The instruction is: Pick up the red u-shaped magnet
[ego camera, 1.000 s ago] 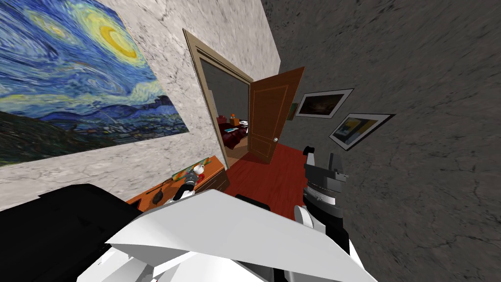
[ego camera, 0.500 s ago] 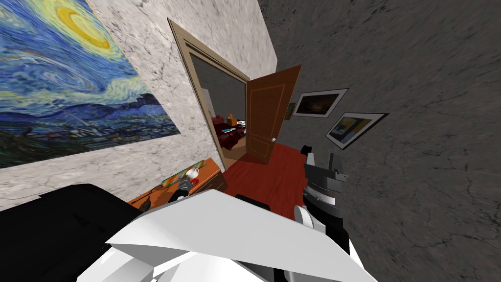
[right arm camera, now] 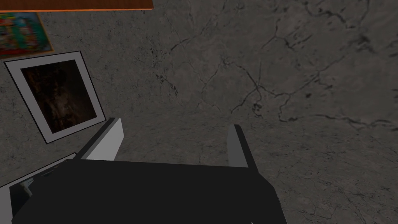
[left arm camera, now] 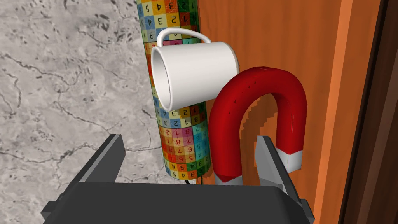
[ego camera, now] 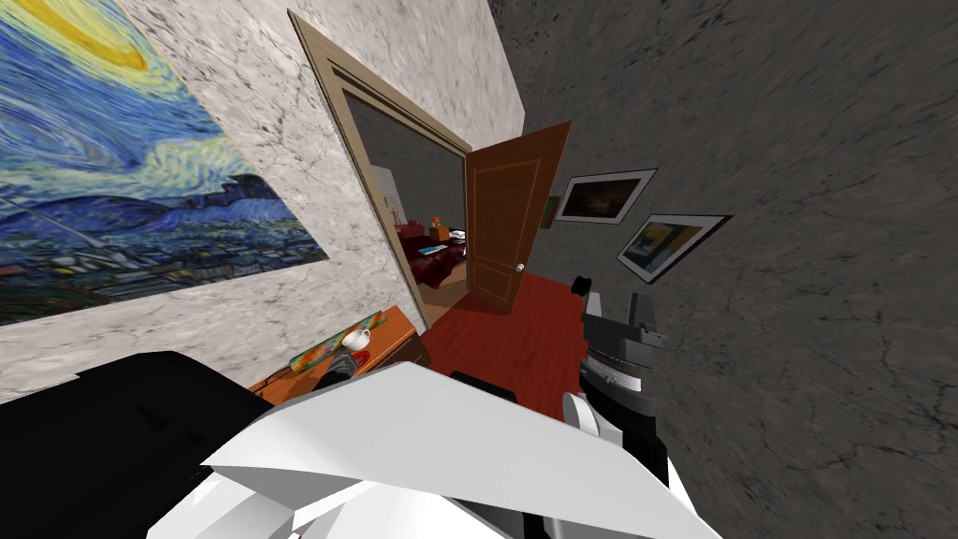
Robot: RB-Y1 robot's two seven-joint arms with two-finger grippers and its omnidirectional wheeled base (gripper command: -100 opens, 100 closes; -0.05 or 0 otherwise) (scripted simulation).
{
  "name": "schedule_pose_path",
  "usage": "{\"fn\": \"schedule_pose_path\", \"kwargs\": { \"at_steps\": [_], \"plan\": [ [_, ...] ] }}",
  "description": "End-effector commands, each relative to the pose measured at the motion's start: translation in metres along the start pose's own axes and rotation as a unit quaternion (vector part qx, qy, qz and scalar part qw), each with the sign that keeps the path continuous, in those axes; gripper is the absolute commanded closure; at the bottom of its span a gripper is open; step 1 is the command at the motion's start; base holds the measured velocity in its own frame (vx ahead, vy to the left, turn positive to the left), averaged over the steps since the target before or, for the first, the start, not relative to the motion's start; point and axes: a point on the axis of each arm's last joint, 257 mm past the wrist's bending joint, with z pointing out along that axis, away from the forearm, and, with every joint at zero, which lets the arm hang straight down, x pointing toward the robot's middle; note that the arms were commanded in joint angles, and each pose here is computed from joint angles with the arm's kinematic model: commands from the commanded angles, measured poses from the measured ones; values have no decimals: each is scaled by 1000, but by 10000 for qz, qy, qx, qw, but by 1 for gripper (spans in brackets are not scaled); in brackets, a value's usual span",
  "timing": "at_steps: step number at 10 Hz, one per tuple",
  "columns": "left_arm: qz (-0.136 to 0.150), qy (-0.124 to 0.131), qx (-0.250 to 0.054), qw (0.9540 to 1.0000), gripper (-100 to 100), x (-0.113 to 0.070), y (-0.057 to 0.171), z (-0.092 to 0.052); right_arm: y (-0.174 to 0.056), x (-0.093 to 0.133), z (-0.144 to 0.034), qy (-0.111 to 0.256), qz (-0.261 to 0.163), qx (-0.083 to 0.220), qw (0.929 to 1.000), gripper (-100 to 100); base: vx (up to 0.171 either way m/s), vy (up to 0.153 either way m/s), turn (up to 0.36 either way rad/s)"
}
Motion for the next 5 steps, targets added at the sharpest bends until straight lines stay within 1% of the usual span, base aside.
{"fn": "schedule_pose_path", "kwargs": {
  "at_steps": [1, 2, 3, 5],
  "plan": [
    [-29, -177, -148, 9997, -100, -16, 11, -2, 0, 0, 0, 0, 0, 0, 10000, 0, 55, 3, -62],
    [-47, -356, -324, 9988, -100, -35, 24, -6, 0, 0, 0, 0, 0, 0, 10000, 0, 76, 8, -128],
    [-47, -356, -324, 9988, -100, -35, 24, -6, 0, 0, 0, 0, 0, 0, 10000, 0, 67, 10, -35],
    [-47, -356, -324, 9988, -100, -35, 24, -6, 0, 0, 0, 0, 0, 0, 10000, 0, 21, -3, 9]
  ]
}}
